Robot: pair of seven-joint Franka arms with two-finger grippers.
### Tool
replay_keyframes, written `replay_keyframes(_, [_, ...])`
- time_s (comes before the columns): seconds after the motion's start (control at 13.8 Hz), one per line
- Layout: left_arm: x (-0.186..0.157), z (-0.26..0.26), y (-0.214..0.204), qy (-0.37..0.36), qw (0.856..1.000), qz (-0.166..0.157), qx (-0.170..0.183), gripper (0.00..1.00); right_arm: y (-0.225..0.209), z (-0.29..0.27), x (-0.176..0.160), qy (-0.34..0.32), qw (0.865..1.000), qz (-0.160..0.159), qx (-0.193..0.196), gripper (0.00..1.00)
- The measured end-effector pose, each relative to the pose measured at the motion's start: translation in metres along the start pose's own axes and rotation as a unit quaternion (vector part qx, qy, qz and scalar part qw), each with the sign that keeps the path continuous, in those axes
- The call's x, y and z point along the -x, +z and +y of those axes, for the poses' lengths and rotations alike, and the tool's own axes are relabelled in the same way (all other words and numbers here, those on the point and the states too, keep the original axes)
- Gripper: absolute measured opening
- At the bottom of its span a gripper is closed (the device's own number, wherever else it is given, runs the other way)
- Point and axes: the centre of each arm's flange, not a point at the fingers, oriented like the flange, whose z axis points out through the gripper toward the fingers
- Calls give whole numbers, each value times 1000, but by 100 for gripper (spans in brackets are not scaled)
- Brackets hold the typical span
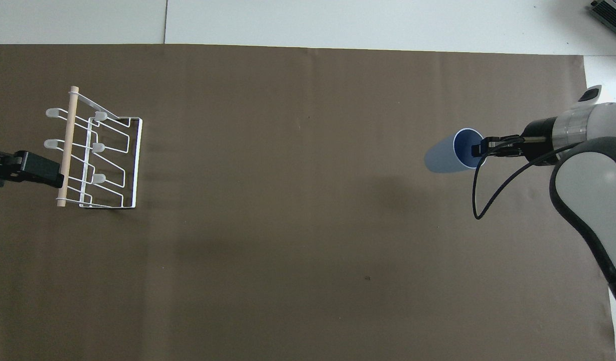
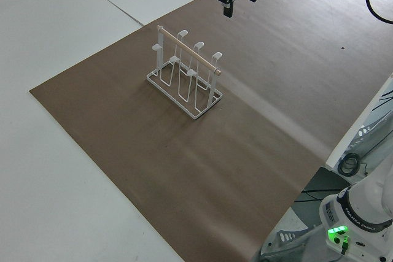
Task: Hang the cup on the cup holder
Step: 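Lift the cup with the right gripper while the left gripper approaches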
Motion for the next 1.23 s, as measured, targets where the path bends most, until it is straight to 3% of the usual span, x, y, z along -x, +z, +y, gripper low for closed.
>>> replay_keyframes(0.29, [-1, 3, -1, -12, 1000, 5, 14, 100, 5, -23, -2, 26, 997, 9, -75, 4])
replay_keyframes(0.51, [-4, 12, -4, -68, 996, 15, 64, 100, 12, -53, -1, 35, 991, 10, -130, 4])
replay_keyframes(0.65, [-11, 23, -4, -130, 985, 22, 108, 100, 15, -70, -1, 45, 985, 10, -168, 4])
replay_keyframes(0.94, [-30, 64, -1, -267, 943, 12, 197, 100, 12, -82, -3, 83, 965, 17, -247, 4])
replay_keyframes(1.23, [-53, 92, 18, -373, 889, -40, 263, 100, 7, -96, -4, 131, 931, 10, -341, 4])
